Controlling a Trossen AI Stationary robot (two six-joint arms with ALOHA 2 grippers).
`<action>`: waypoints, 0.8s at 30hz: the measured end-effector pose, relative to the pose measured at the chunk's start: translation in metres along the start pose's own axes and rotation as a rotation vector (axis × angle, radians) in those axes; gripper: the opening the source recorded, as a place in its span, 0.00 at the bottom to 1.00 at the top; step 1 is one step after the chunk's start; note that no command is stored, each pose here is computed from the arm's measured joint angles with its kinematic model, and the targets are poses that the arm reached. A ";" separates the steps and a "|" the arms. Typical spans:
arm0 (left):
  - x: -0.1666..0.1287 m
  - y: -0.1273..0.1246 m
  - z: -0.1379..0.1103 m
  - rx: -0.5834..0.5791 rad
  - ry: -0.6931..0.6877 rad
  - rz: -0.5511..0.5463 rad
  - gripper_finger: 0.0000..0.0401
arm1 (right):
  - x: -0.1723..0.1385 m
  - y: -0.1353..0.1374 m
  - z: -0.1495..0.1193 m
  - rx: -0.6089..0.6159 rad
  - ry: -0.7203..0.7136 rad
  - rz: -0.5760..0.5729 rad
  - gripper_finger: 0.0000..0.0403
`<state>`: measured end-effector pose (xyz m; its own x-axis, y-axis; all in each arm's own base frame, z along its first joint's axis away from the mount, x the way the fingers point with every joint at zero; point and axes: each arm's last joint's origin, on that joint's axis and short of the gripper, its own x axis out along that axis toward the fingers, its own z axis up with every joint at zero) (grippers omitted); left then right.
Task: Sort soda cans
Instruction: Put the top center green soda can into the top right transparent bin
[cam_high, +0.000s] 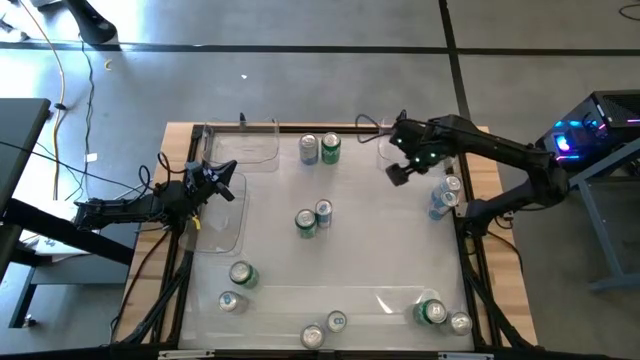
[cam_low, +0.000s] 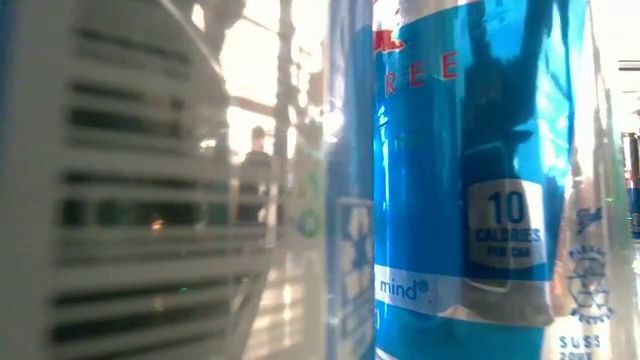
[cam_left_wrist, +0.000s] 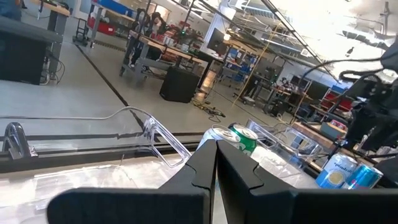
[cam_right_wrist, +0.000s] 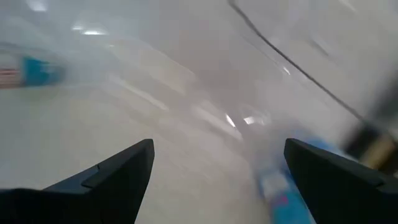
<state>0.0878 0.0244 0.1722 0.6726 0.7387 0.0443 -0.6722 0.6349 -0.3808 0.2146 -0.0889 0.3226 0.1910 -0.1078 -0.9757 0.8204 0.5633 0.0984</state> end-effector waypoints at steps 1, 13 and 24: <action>0.000 0.000 0.000 0.000 0.000 0.000 0.02 | 0.000 0.004 0.000 -0.046 -0.021 0.020 0.89; 0.000 -0.001 0.002 0.016 -0.019 -0.006 0.02 | -0.021 0.083 0.022 -0.599 -0.660 0.336 0.89; 0.000 -0.002 0.006 -0.019 -0.050 -0.017 0.02 | 0.022 0.098 0.112 -0.934 -0.860 0.383 0.89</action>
<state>0.0871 0.0244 0.1787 0.6676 0.7382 0.0968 -0.6541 0.6436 -0.3974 0.3598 -0.1276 0.3328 0.8881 -0.1031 -0.4480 0.0281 0.9849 -0.1711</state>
